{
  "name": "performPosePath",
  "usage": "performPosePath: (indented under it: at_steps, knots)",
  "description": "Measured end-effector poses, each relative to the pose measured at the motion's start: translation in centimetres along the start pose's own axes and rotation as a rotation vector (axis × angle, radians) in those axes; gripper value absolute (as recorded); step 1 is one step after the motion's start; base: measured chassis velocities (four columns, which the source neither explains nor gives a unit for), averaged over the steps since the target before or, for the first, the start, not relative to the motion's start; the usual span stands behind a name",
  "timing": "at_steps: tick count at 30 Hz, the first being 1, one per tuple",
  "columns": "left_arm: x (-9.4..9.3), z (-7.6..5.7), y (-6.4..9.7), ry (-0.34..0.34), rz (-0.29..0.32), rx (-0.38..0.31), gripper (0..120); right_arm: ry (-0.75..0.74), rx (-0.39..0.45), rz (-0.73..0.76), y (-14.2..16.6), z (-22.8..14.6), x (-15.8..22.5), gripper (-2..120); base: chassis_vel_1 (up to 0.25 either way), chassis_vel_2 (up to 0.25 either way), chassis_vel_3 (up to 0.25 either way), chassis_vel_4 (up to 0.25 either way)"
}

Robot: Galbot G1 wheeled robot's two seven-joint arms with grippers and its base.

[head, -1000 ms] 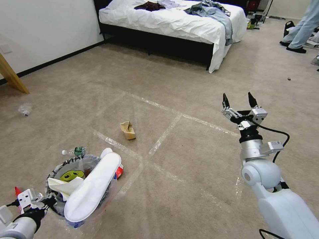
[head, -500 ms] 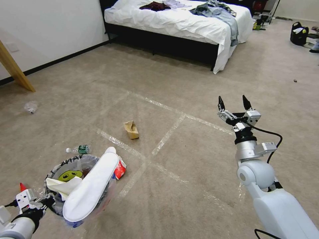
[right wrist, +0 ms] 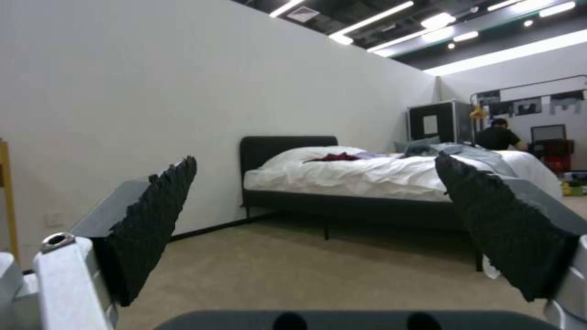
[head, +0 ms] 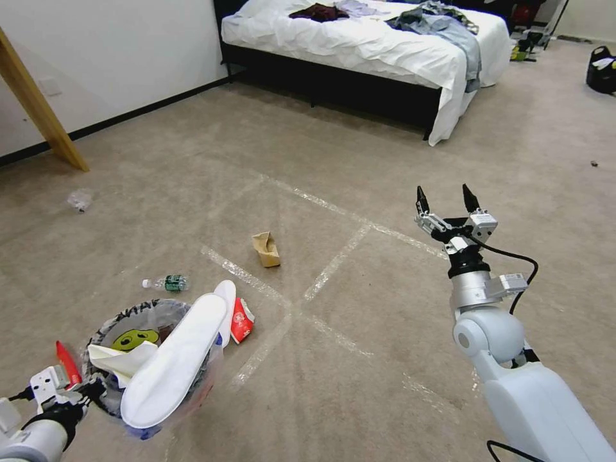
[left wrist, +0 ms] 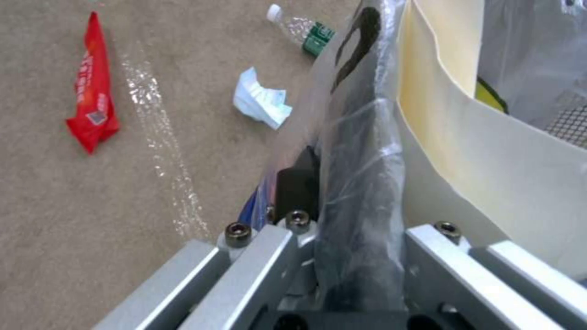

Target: Pick up the trash bin and place the garbage on the floor into it.

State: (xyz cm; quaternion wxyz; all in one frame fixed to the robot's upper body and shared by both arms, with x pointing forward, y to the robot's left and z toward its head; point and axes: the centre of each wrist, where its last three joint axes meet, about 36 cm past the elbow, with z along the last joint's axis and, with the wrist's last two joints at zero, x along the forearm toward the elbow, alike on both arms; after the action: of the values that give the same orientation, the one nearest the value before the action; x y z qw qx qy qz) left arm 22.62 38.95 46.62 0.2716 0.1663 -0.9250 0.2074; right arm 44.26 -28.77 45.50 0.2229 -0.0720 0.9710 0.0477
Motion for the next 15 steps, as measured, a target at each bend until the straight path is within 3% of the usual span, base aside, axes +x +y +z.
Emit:
performPosePath:
  at_steps: [15]
  knots:
    - [0.51, 0.13, -0.11, 0.001, -0.003, -0.001, 1, 0.0, -0.008, -0.006, 0.4, 0.18, 0.01, 99, 0.002, 0.003, 0.004, 0.002]
